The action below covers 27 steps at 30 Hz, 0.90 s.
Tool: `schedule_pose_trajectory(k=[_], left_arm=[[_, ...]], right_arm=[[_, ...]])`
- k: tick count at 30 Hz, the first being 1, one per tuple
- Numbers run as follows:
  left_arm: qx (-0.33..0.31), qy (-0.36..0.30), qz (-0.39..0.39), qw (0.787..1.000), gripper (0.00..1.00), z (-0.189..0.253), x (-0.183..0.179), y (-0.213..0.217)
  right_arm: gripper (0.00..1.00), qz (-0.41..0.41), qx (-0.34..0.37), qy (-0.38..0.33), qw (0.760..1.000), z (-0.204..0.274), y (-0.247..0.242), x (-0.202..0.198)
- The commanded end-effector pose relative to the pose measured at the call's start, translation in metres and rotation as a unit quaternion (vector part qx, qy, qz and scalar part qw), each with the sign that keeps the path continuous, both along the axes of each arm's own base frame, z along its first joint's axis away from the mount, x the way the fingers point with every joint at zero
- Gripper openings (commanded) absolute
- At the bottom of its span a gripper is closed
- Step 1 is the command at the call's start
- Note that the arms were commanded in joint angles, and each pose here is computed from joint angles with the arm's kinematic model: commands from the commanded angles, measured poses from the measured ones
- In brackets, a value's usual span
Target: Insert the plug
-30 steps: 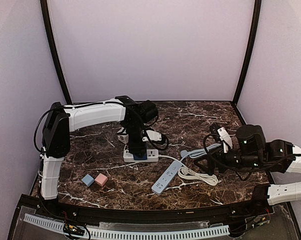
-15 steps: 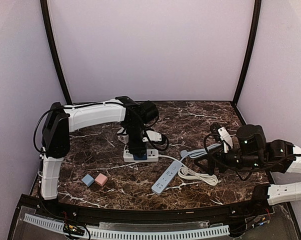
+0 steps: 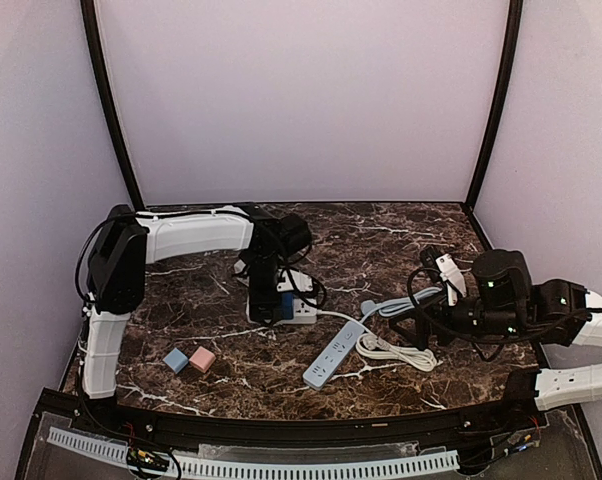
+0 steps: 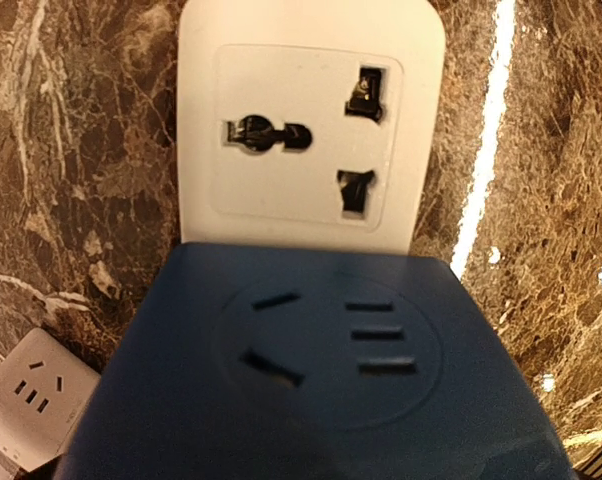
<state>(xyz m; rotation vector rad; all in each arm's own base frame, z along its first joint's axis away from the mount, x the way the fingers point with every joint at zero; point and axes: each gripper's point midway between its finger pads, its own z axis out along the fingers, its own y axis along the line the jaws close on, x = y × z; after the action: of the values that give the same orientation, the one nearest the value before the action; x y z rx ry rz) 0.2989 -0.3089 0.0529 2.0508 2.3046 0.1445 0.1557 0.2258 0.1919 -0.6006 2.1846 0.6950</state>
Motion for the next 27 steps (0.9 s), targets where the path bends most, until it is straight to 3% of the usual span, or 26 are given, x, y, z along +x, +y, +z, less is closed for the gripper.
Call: schedule_pose_trajectory(k=[1,10,17,21,22,23,27], left_arm=[[-0.035,-0.04,0.016,0.998,0.99,0.055,0.005,0.002],[-0.092,-0.088,0.054,0.99,0.99,0.12,-0.009,0.021],[-0.169,-0.117,0.147,0.968,0.99,0.152,-0.033,0.046],[-0.218,-0.139,0.207,0.944,0.99,0.156,-0.05,0.068],[-0.238,-0.158,0.233,0.93,0.99,0.167,-0.05,0.075],[-0.23,-0.16,0.249,0.927,0.99,0.158,-0.053,0.083],[-0.241,-0.193,0.355,0.882,0.99,0.163,-0.058,0.117]], right_arm=[[0.98,-0.009,0.007,-0.008,1.0,0.009,0.001,0.003],[0.99,-0.019,-0.018,-0.014,1.0,0.004,0.007,0.014],[0.99,0.0,-0.035,-0.044,0.998,0.008,0.021,0.023],[0.99,0.03,-0.038,-0.071,0.996,0.012,0.035,0.026],[0.99,0.04,-0.039,-0.075,0.996,0.012,0.039,0.027],[0.99,0.051,-0.042,-0.081,0.995,0.012,0.043,0.027],[0.99,0.093,-0.058,-0.095,0.989,0.008,0.059,0.027]])
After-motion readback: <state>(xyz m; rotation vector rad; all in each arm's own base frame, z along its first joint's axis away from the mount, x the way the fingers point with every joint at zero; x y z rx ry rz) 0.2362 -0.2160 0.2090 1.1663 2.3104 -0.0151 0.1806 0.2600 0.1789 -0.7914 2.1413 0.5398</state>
